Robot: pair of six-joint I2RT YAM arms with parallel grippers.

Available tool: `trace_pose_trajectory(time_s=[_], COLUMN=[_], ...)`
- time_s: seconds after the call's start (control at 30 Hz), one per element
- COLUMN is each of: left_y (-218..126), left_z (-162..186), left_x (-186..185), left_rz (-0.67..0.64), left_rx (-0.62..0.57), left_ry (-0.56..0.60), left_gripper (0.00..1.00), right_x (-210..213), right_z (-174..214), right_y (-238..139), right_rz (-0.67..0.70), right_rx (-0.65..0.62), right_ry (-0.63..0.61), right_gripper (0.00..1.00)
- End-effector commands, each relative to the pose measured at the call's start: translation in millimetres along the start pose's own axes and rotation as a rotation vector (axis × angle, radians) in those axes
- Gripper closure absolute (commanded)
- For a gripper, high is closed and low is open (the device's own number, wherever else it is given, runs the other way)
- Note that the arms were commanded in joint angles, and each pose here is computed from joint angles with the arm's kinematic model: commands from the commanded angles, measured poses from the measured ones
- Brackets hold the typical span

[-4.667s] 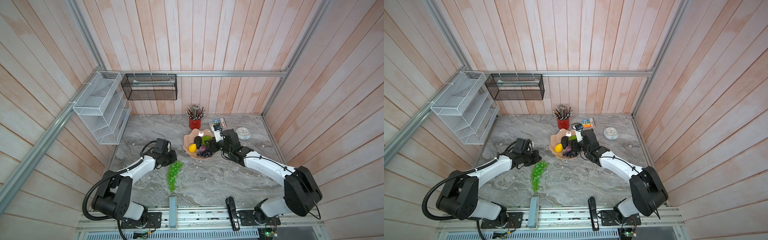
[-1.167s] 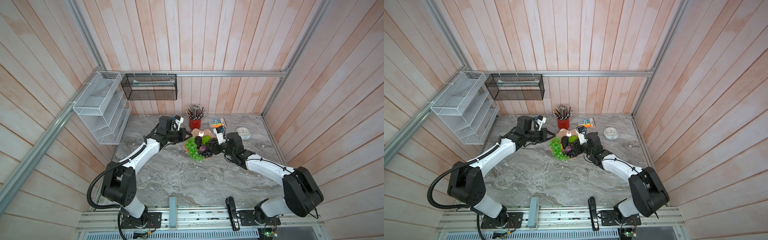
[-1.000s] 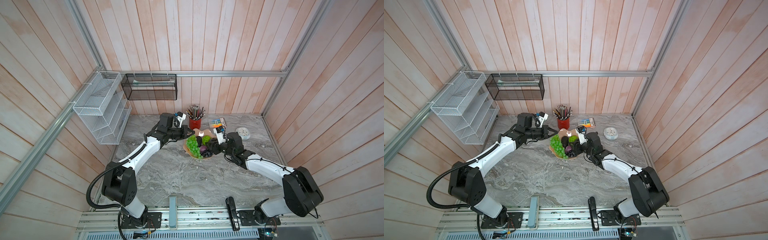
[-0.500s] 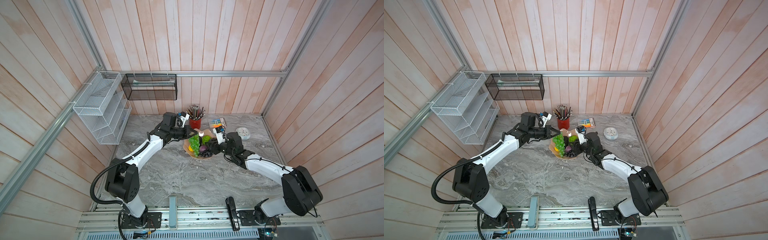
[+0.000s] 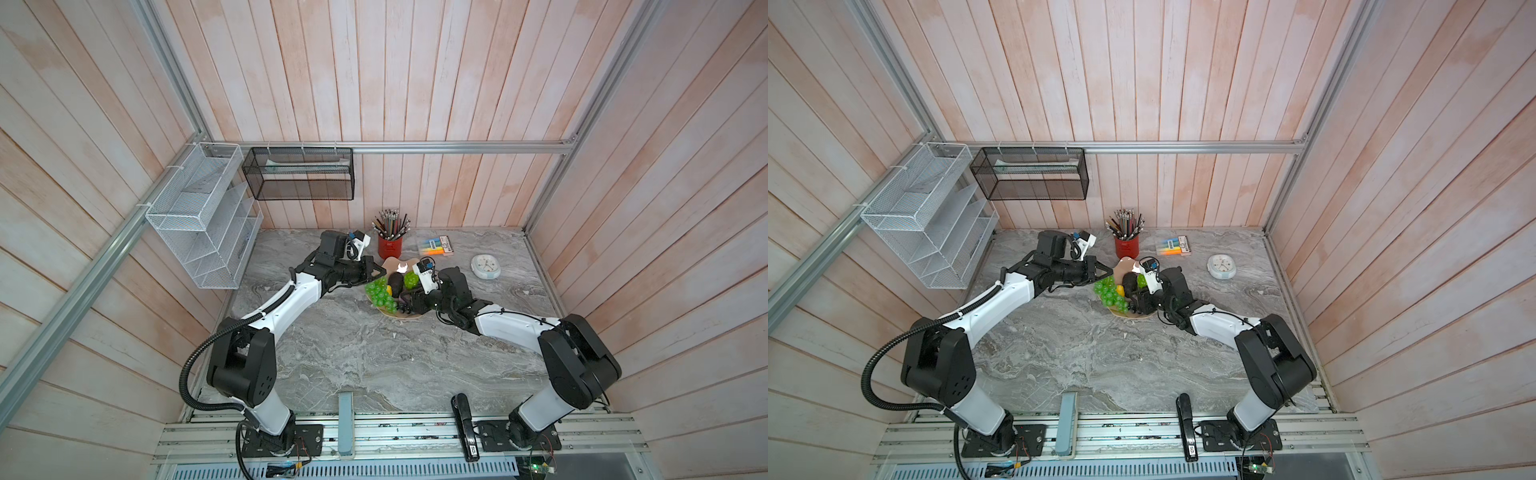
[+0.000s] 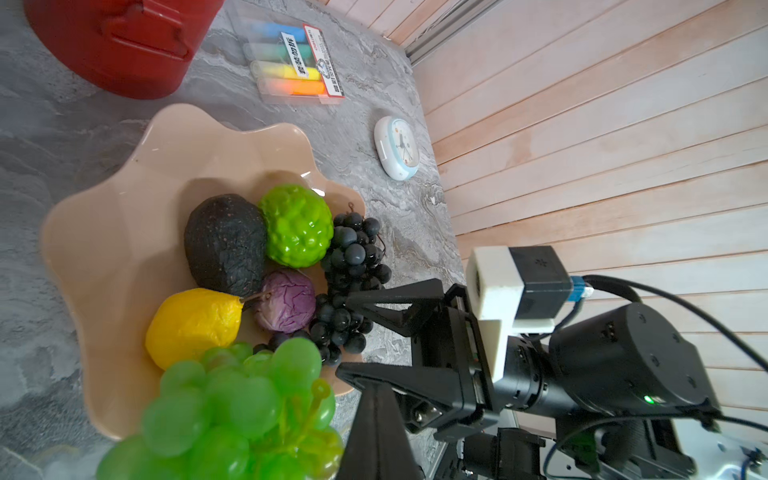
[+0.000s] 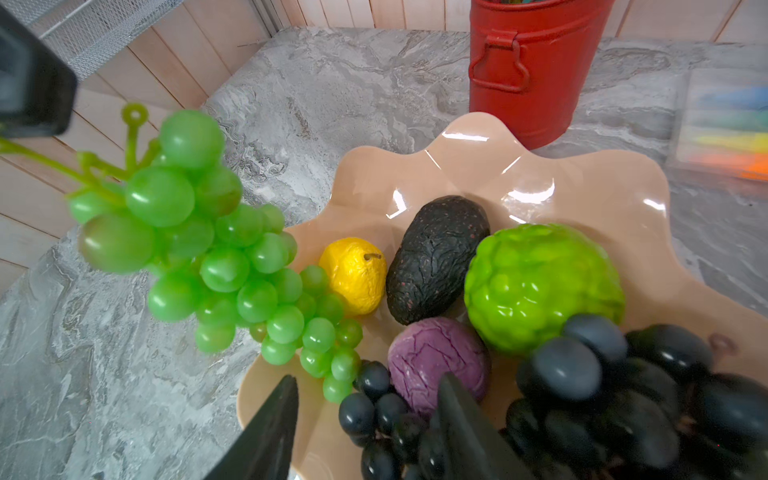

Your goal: Place and organize the fake fruits in the fruit bowl

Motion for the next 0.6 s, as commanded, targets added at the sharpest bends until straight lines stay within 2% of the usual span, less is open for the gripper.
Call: trace_pose_trajectory(time_s=[0.0, 0.57], left_y=[-7.6, 27.9], left_z=[-5.9, -46.5], left_x=[2.3, 31.1], left_rz=[-0.022, -0.038], left_rx=[-0.035, -0.031], left_ry=[0.03, 0.044], left_gripper=[1.0, 1.0], right_x=[4.1, 7.0], right_z=[-9.1, 11.2], right_y=[8.3, 43.2], right_rz=[-0.035, -0.072], right_rx=[-0.037, 0.024], right_ry=[-0.03, -0.024], right_gripper=[0.46, 0.52])
Point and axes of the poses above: each gripper's point midway between its finger pads, its own y axis out along the fingers, its own x axis along the line the jaws close on, z = x × y, the point moved 10 cm from there along -y, back along the fingers, and after that the axes turned 11 degrees about -y, right-handed, at the moved point
